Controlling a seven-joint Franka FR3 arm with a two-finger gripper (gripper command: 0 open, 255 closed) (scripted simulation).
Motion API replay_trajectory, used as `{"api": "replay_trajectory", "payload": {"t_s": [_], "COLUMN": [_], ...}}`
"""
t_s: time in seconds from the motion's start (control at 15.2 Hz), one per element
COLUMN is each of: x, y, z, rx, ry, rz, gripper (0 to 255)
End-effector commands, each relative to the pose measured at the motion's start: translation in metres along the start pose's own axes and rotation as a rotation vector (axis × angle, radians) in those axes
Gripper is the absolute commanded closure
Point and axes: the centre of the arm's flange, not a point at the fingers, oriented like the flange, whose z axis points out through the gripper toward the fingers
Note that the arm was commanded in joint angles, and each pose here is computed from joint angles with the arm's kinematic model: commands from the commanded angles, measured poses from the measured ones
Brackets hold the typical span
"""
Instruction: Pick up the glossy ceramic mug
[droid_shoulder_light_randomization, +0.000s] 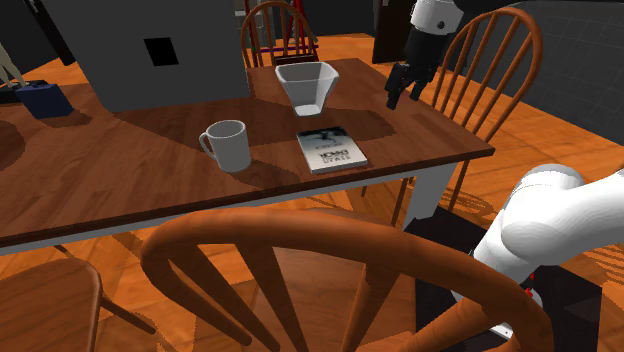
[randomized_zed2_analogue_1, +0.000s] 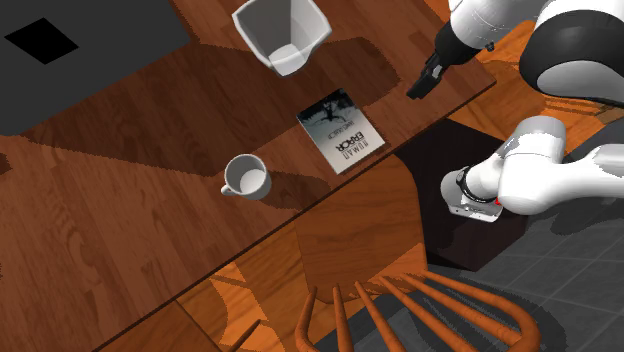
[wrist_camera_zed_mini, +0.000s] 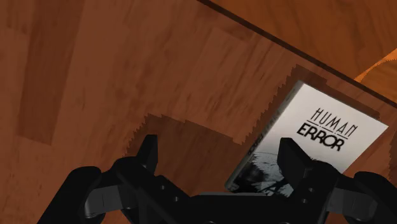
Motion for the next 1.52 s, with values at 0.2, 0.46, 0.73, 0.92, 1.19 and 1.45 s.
{"api": "replay_trajectory", "payload": {"t_s": [0.2, 0.46, 0.73, 0.92, 1.19, 1.45], "x": [0.020, 0.048, 0.076, 0.097, 0.126, 0.155], "y": [-0.034, -0.079, -0.124, -0.158, -0.202, -0.246], "z": [0.005, 0.012, 0.019, 0.025, 0.032, 0.040], "rx": [0.001, 0.002, 0.003, 0.004, 0.005, 0.006], "ry": [-0.007, -0.017, -0.027, -0.034, -0.044, -0.054], "rz": [0.008, 0.019, 0.031, 0.039, 0.050, 0.061], "gripper": [0, 0, 0, 0, 0, 0]}}
